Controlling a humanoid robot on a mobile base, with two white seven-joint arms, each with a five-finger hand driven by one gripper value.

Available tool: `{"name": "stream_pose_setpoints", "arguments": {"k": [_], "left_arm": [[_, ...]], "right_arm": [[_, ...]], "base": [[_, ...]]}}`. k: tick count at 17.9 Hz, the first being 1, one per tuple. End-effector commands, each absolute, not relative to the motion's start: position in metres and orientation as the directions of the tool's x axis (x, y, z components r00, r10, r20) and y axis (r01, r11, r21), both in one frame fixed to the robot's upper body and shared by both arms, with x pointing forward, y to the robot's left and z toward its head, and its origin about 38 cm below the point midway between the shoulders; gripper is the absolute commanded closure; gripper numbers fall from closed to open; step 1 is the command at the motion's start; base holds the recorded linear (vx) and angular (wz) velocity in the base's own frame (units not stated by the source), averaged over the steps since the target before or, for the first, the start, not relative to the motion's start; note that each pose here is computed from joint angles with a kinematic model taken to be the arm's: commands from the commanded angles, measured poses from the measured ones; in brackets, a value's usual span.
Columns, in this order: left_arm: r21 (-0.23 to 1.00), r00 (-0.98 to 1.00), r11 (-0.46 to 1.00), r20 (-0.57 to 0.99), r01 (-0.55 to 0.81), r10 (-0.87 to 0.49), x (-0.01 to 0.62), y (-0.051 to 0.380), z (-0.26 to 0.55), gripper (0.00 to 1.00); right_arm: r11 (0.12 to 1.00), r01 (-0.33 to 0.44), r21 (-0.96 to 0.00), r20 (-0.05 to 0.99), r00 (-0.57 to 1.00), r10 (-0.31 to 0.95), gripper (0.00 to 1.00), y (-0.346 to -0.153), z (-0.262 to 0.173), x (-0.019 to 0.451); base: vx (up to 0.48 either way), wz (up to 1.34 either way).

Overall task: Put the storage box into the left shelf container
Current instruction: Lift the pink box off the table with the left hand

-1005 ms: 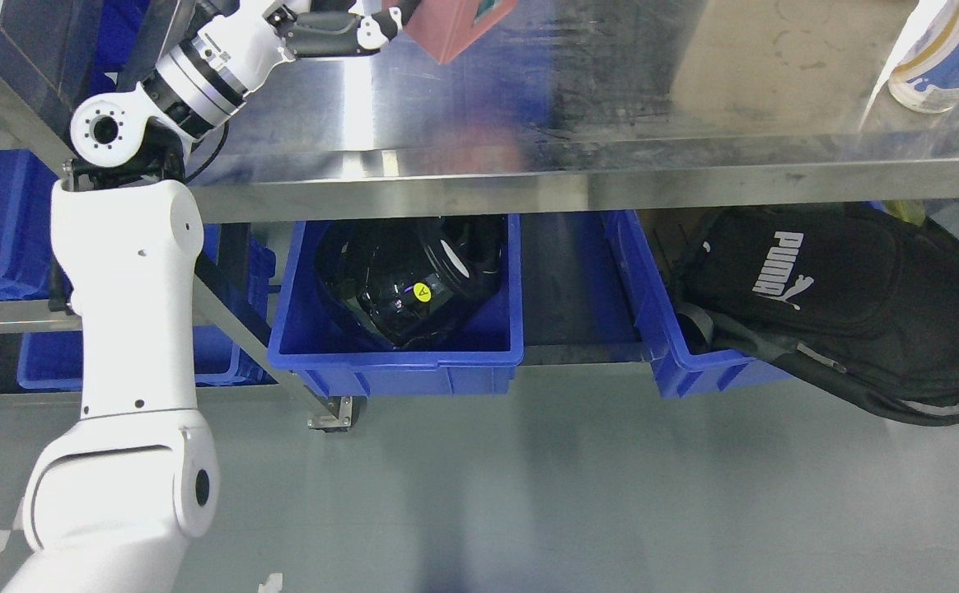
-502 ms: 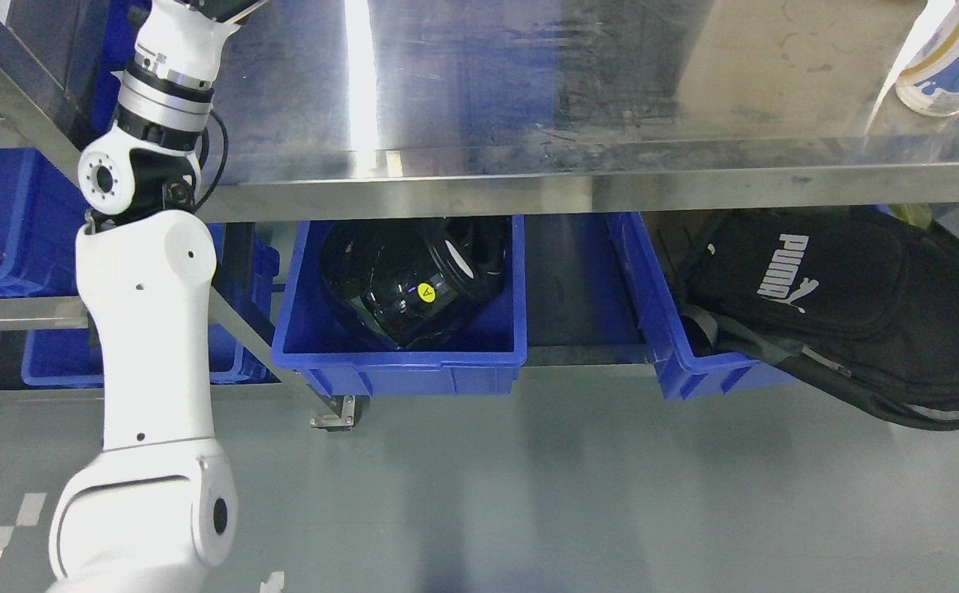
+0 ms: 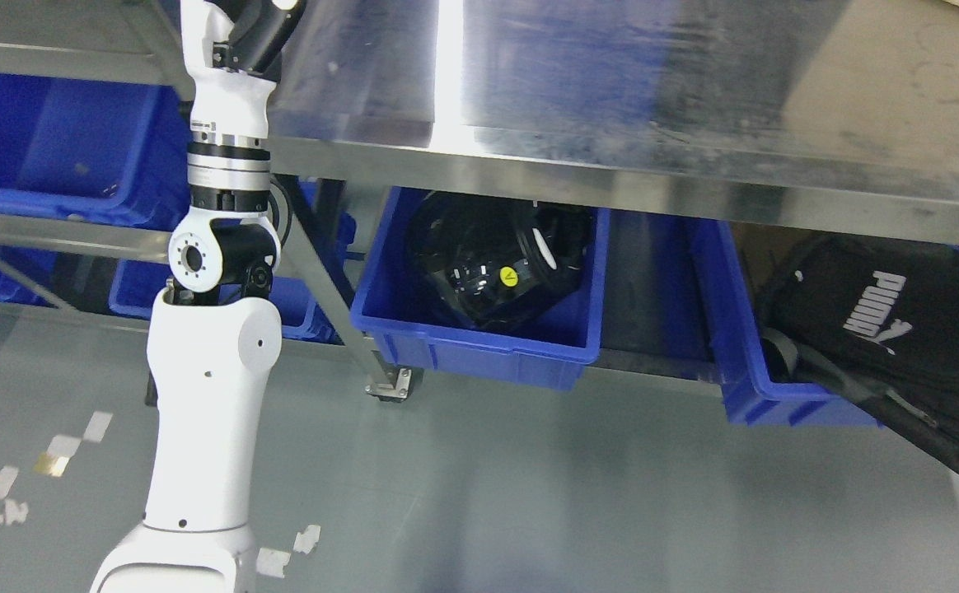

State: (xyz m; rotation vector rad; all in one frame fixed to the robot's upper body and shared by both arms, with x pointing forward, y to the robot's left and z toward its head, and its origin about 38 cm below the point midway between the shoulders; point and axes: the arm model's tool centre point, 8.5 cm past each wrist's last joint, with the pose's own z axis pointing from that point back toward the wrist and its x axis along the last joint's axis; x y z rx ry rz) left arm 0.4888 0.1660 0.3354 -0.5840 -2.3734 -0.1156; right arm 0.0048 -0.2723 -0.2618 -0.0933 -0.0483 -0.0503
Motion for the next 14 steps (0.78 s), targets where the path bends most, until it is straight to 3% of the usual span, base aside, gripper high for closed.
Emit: {"name": "stream_pose_setpoints", "arguments": {"k": [1, 6, 14], "left_arm": [[0.002, -0.633, 0.803, 0.615, 0.597, 0.47, 0.418, 0.111, 0.328, 0.96], [-0.004, -0.59, 0.77, 0.64, 0.638, 0.492, 0.403, 0.092, 0.297, 0.96], [-0.056, -0.6, 0.793, 0.622, 0.607, 0.503, 0.384, 0.11, 0.254, 0.96]], "right_arm": [[0.992, 0.074, -0.105, 0.08, 0.995, -0.066, 0.0, -0.284, -0.261, 0.014], [0.992, 0.074, -0.107, 0.078, 0.995, -0.066, 0.0, -0.284, -0.261, 0.014], [0.992, 0.074, -0.107, 0.077, 0.995, -0.066, 0.0, -0.284, -0.261, 0.013]], "base": [[-0.048, 0.64], [-0.027, 0.48], [0.007, 0.31]]}}
